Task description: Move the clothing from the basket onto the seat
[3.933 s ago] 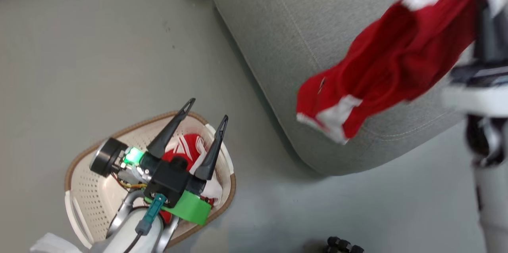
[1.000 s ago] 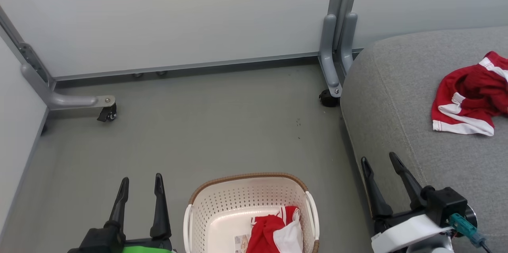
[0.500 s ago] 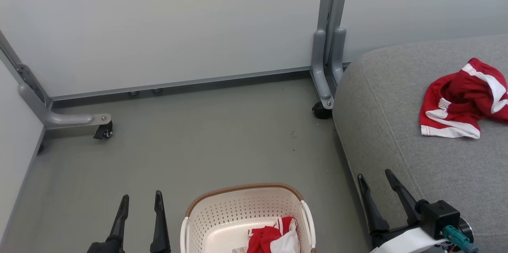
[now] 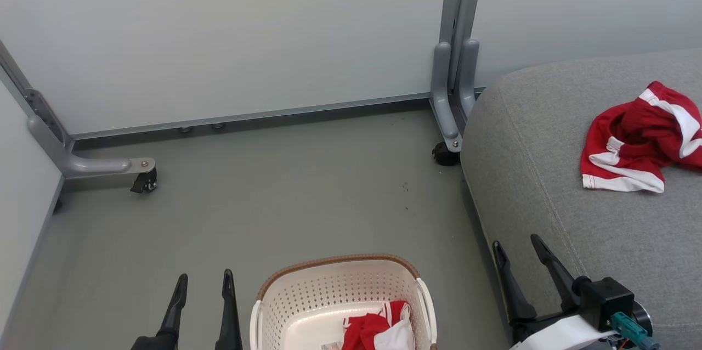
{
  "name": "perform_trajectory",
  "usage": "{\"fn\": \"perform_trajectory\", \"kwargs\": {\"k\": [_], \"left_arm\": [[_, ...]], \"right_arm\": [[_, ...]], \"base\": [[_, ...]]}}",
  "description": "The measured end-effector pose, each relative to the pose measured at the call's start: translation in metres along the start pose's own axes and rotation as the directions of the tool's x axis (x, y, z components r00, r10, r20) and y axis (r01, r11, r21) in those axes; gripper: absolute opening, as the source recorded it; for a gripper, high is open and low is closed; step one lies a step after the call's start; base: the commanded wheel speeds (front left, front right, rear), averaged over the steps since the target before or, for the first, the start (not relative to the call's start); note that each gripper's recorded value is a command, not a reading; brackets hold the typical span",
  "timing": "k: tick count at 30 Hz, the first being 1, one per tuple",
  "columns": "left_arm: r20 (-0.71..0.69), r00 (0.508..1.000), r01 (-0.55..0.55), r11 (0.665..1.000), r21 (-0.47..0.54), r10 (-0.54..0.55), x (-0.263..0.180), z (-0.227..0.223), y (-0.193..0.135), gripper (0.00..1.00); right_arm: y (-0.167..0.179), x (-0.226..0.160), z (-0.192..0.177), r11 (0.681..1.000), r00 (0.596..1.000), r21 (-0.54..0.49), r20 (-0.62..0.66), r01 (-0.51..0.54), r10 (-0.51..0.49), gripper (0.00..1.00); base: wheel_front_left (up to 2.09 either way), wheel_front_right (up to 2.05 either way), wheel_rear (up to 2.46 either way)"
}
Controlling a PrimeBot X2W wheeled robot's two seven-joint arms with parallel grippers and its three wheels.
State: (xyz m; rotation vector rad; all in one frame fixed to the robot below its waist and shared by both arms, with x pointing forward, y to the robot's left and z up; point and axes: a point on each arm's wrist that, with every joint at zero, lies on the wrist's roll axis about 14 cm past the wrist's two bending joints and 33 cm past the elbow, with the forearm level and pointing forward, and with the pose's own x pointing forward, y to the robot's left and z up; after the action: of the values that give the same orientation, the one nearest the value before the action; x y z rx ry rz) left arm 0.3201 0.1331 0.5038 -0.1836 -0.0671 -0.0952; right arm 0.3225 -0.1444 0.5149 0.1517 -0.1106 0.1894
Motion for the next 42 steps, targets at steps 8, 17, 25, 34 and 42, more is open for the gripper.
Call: {"fn": "perform_trajectory", "kwargs": {"k": [8, 17, 25, 34, 42], "left_arm": [[-0.006, 1.0, 0.01, 1.0, -0.002, -0.01, 0.0, -0.002, -0.003, 1.0], [-0.043, 0.998, 0.036, 0.999, -0.003, -0.036, 0.002, -0.013, -0.01, 1.0], [-0.078, 0.995, 0.061, 0.998, -0.006, -0.061, 0.014, -0.025, -0.018, 1.0], [-0.172, 0.962, 0.212, 0.977, -0.009, -0.21, 0.048, -0.059, -0.05, 1.0], [-0.333, 0.861, 0.415, 0.909, 0.021, -0.385, 0.089, -0.124, -0.085, 1.0]], "right_arm": [[0.001, 0.0, -0.001, 1.0, 1.0, 0.002, -0.003, -0.001, 0.001, 1.0], [-0.002, 0.003, -0.004, 1.0, 1.0, 0.015, -0.011, 0.008, -0.008, 1.0], [-0.012, 0.011, -0.015, 0.999, 0.998, 0.015, -0.048, 0.032, -0.031, 1.0], [-0.036, 0.053, -0.012, 0.998, 0.998, -0.018, -0.028, 0.061, -0.062, 1.0], [-0.06, 0.096, -0.015, 0.995, 0.996, -0.043, -0.003, 0.085, -0.085, 1.0]], "base": [[0.0, 0.0, 0.0], [0.0, 0.0, 0.0], [0.0, 0.0, 0.0], [0.0, 0.0, 0.0], [0.0, 0.0, 0.0]]}}
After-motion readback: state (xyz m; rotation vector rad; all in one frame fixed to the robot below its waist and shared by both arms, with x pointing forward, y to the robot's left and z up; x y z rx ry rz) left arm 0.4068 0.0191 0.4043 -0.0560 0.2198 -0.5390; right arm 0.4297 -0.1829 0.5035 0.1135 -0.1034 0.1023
